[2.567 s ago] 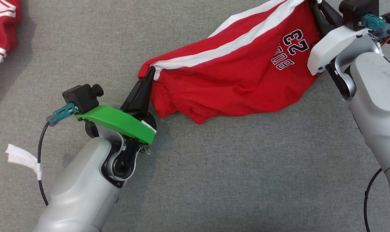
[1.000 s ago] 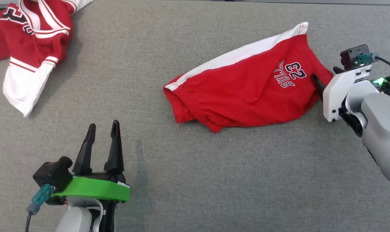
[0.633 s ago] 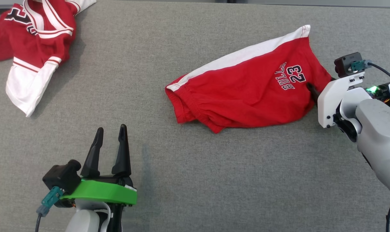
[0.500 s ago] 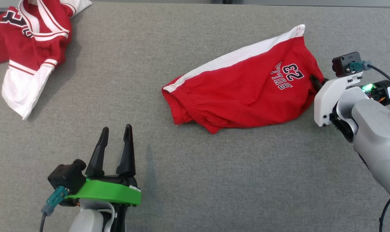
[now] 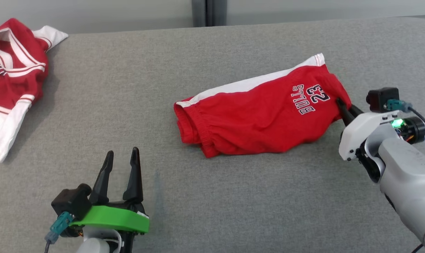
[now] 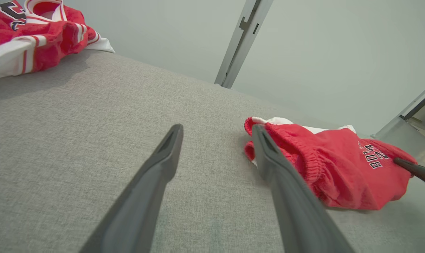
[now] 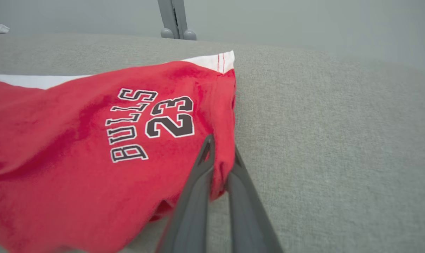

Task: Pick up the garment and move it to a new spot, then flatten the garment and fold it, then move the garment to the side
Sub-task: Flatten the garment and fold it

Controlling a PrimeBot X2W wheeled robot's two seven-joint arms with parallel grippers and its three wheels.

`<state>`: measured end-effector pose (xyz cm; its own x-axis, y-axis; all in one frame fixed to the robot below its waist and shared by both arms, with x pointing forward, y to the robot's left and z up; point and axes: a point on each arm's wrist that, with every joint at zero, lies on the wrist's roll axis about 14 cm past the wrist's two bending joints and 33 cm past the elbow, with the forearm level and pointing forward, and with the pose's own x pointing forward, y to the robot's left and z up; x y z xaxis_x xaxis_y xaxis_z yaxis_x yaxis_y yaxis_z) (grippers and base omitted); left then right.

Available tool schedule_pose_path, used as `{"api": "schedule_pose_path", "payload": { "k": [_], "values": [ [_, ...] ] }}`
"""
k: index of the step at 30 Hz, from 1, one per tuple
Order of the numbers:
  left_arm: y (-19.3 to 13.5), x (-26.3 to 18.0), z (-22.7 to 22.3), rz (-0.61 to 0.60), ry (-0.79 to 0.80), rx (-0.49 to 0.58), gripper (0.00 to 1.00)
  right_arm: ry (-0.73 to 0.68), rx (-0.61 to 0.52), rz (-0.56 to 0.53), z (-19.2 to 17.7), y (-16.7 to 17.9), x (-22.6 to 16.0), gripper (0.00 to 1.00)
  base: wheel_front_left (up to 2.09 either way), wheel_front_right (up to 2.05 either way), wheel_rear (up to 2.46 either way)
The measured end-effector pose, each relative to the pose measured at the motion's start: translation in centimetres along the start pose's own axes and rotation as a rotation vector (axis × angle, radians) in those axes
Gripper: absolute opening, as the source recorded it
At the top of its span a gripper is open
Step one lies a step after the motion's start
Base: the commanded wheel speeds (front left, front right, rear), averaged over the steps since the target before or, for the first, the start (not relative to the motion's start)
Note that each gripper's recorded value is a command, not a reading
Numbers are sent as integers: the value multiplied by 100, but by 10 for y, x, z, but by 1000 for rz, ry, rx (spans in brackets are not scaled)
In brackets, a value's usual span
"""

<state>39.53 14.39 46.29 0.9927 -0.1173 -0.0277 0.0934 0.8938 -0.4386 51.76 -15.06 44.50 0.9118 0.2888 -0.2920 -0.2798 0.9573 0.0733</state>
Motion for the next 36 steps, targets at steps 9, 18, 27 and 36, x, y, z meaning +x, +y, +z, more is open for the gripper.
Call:
{"api": "schedule_pose_path", "payload": {
  "k": [9, 18, 27, 36],
  "values": [
    [-24, 2, -10, -75, 28, 12, 100, -62, 102, -158, -9, -47, -61, 0, 0, 0, 0],
    [-32, 1, -11, -98, 32, 35, 100, -114, 121, -219, -9, -59, -81, 0, 0, 0, 0],
    [-11, -8, -3, -34, 13, 79, 100, -217, 63, -44, 36, 14, -39, 0, 0, 0, 0],
    [7, -21, 10, 29, -22, 96, 100, -178, -52, 300, 48, 155, -17, 0, 0, 0, 0]
  ]
}}
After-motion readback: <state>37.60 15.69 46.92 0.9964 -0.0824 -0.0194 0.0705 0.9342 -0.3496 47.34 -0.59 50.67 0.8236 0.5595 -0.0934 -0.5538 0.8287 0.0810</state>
